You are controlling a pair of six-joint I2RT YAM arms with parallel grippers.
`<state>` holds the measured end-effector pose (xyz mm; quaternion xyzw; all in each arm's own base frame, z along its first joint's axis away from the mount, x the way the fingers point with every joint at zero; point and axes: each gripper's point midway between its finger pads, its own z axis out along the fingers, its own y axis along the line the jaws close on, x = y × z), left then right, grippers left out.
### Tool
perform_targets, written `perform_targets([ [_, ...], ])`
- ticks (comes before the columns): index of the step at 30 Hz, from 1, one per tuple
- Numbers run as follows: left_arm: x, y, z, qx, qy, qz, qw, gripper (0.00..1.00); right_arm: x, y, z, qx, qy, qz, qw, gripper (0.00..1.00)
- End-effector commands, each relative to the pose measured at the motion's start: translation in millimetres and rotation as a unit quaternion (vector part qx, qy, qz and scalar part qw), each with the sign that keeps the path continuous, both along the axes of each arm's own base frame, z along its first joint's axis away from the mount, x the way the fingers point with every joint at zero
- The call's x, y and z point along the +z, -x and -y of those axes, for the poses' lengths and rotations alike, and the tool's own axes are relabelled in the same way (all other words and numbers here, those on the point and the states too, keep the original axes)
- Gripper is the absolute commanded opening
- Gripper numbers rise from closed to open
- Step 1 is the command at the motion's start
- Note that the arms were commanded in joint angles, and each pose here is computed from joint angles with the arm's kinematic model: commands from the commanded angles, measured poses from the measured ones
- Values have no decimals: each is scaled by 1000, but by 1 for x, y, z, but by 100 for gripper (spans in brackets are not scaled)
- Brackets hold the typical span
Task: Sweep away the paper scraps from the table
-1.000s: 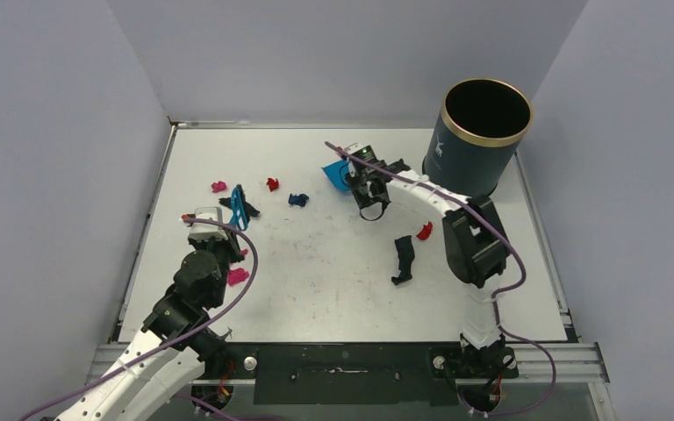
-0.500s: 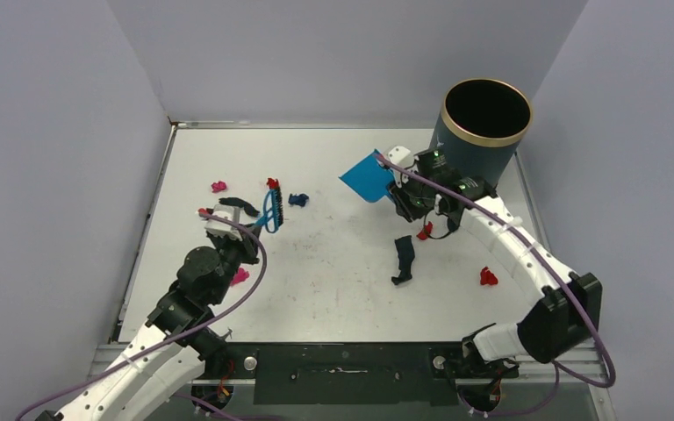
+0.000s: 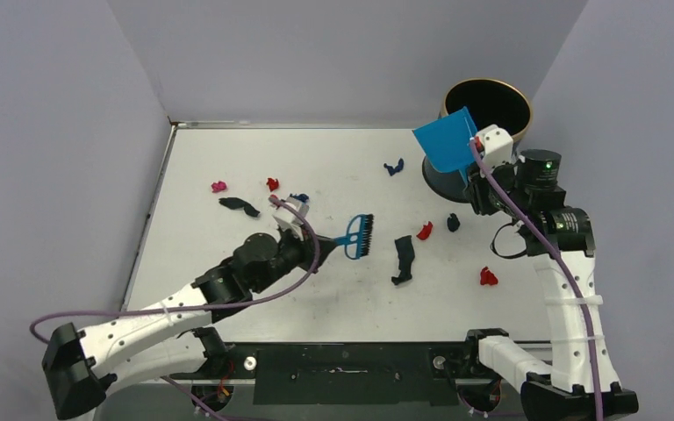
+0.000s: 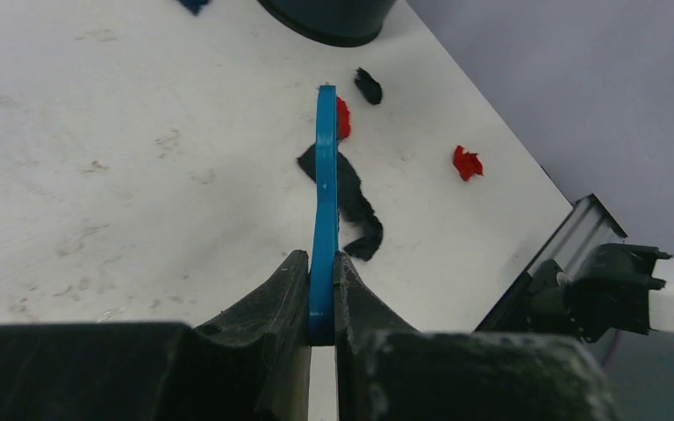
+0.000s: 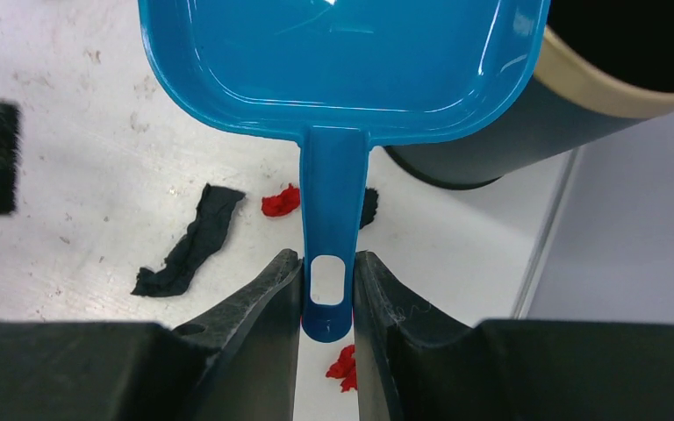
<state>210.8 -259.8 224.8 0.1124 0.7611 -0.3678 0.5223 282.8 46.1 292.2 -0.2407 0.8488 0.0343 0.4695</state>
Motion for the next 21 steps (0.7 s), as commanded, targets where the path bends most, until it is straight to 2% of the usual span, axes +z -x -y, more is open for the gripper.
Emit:
perform_targets([
  [1,60,1,58,-7,65,40,997,0,46,5,6,-5,-13,60,998,5],
  [12,64,-18,177,-19,140,-22,990,0,103,15,57,-150,-29,134,979,5],
  [21,38,-46,264,-35,174,-62,982,0,92,25,51,-130,-33,123,983,5],
])
